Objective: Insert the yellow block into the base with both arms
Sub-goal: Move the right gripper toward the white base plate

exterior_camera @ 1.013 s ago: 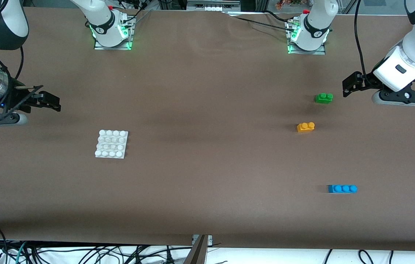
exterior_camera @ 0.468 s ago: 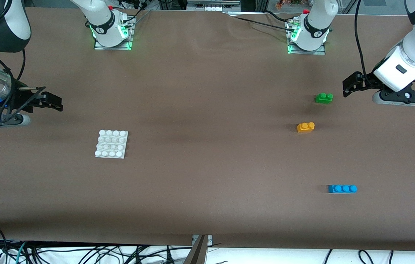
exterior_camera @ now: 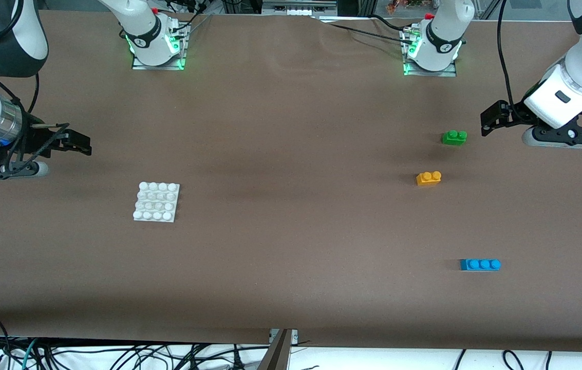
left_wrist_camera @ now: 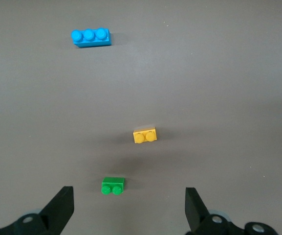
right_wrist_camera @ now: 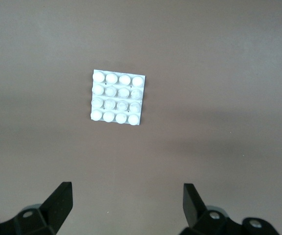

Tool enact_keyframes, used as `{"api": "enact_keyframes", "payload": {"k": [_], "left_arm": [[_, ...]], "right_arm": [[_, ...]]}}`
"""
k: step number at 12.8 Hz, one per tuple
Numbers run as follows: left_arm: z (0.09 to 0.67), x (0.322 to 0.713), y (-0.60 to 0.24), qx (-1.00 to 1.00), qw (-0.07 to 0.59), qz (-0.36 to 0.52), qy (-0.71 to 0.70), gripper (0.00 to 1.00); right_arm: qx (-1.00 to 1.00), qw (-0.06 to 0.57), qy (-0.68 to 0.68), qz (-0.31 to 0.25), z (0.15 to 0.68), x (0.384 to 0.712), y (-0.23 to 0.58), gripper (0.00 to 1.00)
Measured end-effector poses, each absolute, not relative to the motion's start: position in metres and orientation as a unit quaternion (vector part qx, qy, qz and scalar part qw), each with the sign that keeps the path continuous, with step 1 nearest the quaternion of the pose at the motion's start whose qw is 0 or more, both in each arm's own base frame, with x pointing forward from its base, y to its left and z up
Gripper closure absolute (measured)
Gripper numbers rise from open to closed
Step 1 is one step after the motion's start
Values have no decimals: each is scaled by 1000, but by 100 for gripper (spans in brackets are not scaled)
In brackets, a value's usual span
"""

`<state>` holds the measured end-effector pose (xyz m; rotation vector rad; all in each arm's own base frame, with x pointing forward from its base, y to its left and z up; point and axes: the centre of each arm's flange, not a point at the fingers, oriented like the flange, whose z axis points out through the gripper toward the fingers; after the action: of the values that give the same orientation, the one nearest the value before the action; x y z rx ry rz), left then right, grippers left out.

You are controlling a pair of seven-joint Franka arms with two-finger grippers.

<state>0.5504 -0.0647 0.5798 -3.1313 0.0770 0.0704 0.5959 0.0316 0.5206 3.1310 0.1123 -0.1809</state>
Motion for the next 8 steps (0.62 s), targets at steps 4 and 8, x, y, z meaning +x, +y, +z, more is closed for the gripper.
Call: {"api": "enact_keyframes", "payload": {"k": [4, 8], "left_arm": [[580, 550, -65, -999, 4, 22, 25, 0], [580, 550, -65, -999, 4, 22, 25, 0]], "right_arm": [[997, 2, 39, -61, 514, 595, 36, 0], [998, 2, 41, -54, 477, 595, 38, 0]]}}
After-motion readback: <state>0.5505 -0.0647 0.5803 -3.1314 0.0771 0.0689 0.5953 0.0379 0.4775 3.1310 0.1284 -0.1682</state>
